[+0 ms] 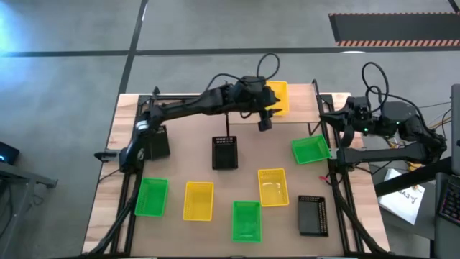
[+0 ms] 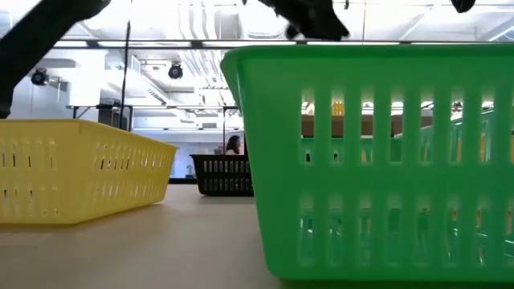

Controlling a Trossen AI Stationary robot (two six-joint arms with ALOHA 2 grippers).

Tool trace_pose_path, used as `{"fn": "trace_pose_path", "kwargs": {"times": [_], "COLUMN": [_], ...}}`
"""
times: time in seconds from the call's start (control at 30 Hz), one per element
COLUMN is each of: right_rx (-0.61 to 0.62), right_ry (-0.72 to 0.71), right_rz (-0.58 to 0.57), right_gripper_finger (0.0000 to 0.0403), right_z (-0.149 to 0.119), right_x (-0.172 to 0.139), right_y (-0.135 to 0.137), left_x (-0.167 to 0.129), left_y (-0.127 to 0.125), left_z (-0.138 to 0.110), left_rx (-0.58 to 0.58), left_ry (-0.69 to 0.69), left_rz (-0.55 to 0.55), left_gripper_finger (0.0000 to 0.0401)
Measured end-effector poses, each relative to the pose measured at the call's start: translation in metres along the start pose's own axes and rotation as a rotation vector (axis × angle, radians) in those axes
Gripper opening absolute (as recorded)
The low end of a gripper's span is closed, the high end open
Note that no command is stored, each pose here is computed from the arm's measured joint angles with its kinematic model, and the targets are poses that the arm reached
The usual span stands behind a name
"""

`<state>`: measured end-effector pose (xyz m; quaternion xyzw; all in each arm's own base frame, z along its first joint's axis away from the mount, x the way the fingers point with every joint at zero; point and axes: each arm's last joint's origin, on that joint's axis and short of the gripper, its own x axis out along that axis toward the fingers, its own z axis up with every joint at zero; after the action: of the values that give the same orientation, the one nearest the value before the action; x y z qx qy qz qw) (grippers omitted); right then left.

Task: Stack baskets on shelf by color
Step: Put the top green bin on the shelf

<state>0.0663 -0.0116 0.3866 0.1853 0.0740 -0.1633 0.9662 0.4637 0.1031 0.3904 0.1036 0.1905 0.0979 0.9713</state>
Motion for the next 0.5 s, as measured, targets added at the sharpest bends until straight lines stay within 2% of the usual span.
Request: {"fn": "trace_pose_path", "kwargs": {"times": [0.17, 0.3, 0.4, 0.5], "right_rx": [0.119, 0.106, 0.084, 0.071], "right_ry": [0.047, 0.119, 0.244, 0.360], "right_rz": [-0.024, -0.034, -0.071, -0.078], "right_gripper_finger": [0.0009, 0.0009, 0.0009, 0.0009], "right_z": [-0.007, -0.015, -0.028, -0.042], "right_x": [0.013, 0.029, 0.062, 0.085], "right_y": [0.000, 0.001, 0.004, 0.005], "left_x": [-0.039, -0.063, -0.076, -0.087], "left_y": [-0.006, -0.013, -0.028, -0.049], "left_z": [0.010, 0.003, -0.009, -0.021], "left_rx": [-0.116, -0.210, -0.230, -0.246], "left_ry": [0.098, 0.266, 0.398, 0.459], "left_rz": [-0.035, -0.054, -0.008, 0.051], "left_gripper_finger": [0.0135, 0.0123, 0.0110, 0.0095]}}
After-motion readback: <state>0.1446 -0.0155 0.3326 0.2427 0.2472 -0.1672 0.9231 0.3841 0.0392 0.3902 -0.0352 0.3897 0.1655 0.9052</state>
